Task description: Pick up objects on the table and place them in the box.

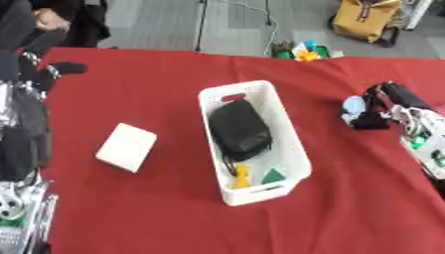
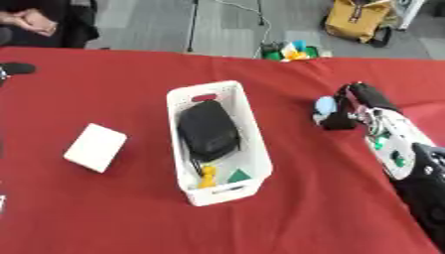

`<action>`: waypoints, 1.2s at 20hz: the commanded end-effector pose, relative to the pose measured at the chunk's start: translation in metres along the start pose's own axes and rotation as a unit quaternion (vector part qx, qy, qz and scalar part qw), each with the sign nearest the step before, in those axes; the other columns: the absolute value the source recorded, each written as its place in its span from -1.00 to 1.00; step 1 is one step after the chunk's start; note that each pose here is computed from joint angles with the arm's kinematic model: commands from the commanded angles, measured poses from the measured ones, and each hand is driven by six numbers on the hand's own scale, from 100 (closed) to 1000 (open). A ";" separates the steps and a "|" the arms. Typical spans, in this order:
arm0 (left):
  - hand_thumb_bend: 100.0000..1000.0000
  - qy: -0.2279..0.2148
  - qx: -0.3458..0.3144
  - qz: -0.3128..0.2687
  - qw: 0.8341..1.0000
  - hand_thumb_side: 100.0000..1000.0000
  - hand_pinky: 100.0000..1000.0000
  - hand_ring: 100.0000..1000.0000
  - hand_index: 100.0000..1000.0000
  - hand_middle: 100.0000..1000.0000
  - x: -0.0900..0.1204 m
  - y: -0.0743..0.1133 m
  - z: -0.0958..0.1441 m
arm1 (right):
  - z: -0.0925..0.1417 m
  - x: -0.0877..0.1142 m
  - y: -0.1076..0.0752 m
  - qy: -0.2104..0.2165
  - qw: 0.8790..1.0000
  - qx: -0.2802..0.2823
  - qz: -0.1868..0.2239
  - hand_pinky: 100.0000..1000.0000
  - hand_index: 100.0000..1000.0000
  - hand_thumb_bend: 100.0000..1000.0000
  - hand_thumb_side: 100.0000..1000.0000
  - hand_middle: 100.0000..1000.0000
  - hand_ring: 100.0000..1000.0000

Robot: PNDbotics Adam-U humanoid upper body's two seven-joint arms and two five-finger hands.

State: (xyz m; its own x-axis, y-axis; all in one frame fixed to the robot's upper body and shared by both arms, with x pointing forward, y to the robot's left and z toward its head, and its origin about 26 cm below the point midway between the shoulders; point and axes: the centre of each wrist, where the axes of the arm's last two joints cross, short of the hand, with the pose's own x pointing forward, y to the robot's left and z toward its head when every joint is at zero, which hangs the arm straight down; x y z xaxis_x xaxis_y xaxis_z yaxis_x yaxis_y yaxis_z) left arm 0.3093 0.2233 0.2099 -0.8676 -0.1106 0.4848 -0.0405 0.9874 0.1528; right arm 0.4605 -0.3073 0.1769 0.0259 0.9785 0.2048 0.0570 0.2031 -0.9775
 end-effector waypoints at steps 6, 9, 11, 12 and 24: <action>-1.00 -0.011 -0.002 -0.001 1.000 1.00 0.24 0.71 0.81 1.00 0.005 0.001 -0.004 | 0.000 -0.001 -0.029 -0.006 0.999 -0.029 0.017 0.54 -0.04 -0.45 -0.15 -0.38 0.28; -1.00 -0.012 -0.004 0.000 1.000 1.00 0.24 0.72 0.81 1.00 0.005 0.001 -0.005 | -0.001 0.001 -0.037 -0.007 0.999 -0.037 0.011 0.54 -0.04 -0.44 -0.14 -0.38 0.27; -1.00 -0.012 -0.004 0.000 1.000 1.00 0.24 0.72 0.81 1.00 0.005 0.001 -0.005 | -0.002 0.002 -0.040 -0.008 0.999 -0.040 0.011 0.54 -0.04 -0.46 -0.12 -0.38 0.27; -1.00 -0.012 -0.005 -0.001 1.000 1.00 0.24 0.72 0.81 1.00 0.005 0.001 -0.005 | -0.002 0.002 -0.043 -0.010 0.999 -0.043 0.013 0.54 -0.04 -0.46 -0.12 -0.38 0.27; -1.00 -0.008 -0.008 -0.004 1.000 1.00 0.24 0.72 0.81 1.00 0.004 0.002 -0.003 | 0.001 0.011 -0.061 -0.028 0.998 -0.051 0.021 0.53 -0.15 -0.47 -0.09 -0.38 0.27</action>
State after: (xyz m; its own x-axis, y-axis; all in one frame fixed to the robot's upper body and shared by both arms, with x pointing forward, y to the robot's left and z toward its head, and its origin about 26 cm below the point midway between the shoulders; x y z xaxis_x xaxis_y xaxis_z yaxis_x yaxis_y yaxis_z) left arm 0.3092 0.2234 0.2096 -0.8659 -0.1115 0.4877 -0.0393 0.9870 0.1557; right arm 0.4596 -0.3014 0.2169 -0.0247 0.9836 0.1787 0.1151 0.1803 -0.9768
